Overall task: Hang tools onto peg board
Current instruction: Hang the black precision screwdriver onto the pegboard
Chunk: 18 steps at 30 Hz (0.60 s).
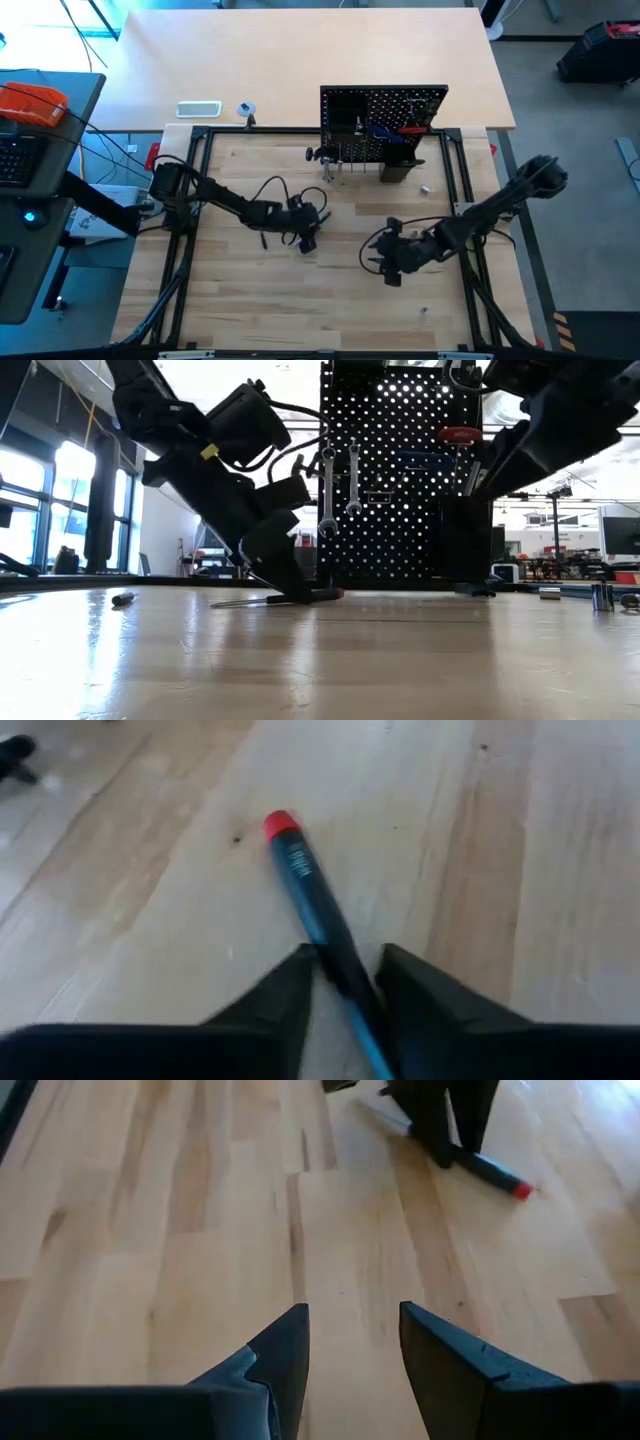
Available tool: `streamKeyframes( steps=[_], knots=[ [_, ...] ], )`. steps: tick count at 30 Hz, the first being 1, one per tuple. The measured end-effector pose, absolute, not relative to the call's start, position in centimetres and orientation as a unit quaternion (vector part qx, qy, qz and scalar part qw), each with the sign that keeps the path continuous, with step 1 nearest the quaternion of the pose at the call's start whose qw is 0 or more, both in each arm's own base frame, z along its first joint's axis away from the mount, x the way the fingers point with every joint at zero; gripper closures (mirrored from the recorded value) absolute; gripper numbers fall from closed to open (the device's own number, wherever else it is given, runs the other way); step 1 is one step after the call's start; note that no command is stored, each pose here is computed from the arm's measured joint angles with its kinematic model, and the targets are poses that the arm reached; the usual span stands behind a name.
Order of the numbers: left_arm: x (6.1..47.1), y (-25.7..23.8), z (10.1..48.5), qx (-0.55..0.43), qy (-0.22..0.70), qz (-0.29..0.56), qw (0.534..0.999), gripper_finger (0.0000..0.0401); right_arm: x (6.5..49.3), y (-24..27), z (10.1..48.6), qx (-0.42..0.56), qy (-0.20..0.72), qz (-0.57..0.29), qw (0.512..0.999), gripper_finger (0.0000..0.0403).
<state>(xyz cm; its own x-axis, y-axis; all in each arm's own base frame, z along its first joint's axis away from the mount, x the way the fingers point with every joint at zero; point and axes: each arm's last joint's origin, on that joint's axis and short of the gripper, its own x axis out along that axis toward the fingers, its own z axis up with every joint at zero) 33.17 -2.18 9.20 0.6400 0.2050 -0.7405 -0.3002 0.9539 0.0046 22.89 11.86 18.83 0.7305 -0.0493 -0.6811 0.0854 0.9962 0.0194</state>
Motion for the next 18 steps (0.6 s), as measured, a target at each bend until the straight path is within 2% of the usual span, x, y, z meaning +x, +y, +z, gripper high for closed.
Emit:
streamKeyframes(
  steps=[3, 4, 12, 18],
  knots=[
    [33.1, -2.7, 9.1, -0.034, 0.412, 0.102, 0.905, 0.0369, 22.9, 12.3, 18.4, 0.022, 0.365, -0.043, 0.930, 0.0251],
    [33.1, -2.9, 9.1, -0.027, 0.414, 0.090, 0.906, 0.0380, 22.9, 12.4, 18.4, 0.019, 0.362, -0.047, 0.931, 0.0251],
    [32.9, -4.6, 10.5, 0.023, 0.397, 0.018, 0.917, 0.0383, 22.2, 13.3, 18.0, 0.014, 0.331, -0.116, 0.936, 0.0251],
    [32.7, -5.7, 14.7, 0.058, 0.323, -0.022, 0.944, 0.0383, 21.1, 14.4, 18.9, 0.020, 0.284, -0.137, 0.949, 0.0251]
  ],
)
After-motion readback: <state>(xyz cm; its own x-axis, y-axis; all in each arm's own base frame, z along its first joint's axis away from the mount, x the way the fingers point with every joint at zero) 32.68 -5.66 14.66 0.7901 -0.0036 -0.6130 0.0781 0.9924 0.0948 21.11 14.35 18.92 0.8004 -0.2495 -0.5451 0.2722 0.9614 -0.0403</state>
